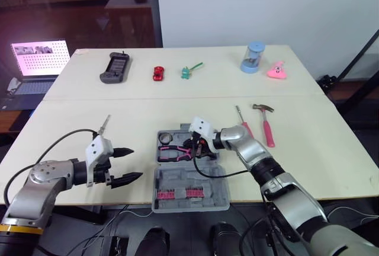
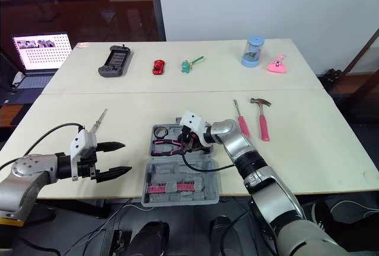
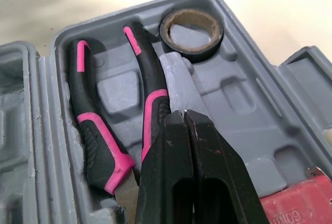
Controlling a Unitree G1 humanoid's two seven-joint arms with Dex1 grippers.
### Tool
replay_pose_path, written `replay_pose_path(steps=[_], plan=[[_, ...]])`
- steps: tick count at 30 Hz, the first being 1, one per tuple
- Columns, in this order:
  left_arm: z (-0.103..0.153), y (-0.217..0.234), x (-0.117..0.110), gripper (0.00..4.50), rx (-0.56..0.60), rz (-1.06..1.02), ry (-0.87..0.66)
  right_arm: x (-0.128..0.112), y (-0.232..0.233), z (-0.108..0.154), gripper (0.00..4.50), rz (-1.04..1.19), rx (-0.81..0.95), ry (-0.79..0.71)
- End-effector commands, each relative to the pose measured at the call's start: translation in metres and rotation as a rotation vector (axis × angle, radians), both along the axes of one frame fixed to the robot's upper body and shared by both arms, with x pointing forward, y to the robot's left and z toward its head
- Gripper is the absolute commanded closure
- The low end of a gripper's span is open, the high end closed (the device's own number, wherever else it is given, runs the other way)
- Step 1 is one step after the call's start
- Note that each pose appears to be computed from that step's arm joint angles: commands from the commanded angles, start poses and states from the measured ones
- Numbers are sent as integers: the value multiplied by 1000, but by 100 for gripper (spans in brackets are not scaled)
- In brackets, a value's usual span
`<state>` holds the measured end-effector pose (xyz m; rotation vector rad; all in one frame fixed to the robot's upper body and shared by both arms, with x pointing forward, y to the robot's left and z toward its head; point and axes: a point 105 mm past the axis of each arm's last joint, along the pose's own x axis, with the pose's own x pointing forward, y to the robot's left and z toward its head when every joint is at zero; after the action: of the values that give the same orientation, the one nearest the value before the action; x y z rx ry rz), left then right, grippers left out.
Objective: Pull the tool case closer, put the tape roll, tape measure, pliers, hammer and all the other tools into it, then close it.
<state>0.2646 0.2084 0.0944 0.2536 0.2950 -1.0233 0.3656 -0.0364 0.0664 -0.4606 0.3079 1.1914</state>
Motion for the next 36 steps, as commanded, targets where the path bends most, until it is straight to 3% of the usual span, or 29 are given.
replay_pose_path(steps=[1,7,8,11,17,23,36], plan=[[5,6,4,0,10,11,-49,3,-5,52,444,65,98,-226],[-8,11,7,0,91,-16,-51,-10,-55,73,444,144,-1,-253],[-10,11,10,25,105,-12,-59,-14,-67,72,448,161,-54,-243],[-15,8,20,134,132,-13,-81,-22,-101,64,450,170,-201,-194],[-34,-1,30,447,156,-38,-49,-31,-127,41,450,160,-335,-144],[-46,-20,39,447,143,-61,-43,-34,-124,9,450,162,-385,-120],[-49,-77,45,447,86,-163,-57,-52,-82,-10,450,225,-281,-88]])
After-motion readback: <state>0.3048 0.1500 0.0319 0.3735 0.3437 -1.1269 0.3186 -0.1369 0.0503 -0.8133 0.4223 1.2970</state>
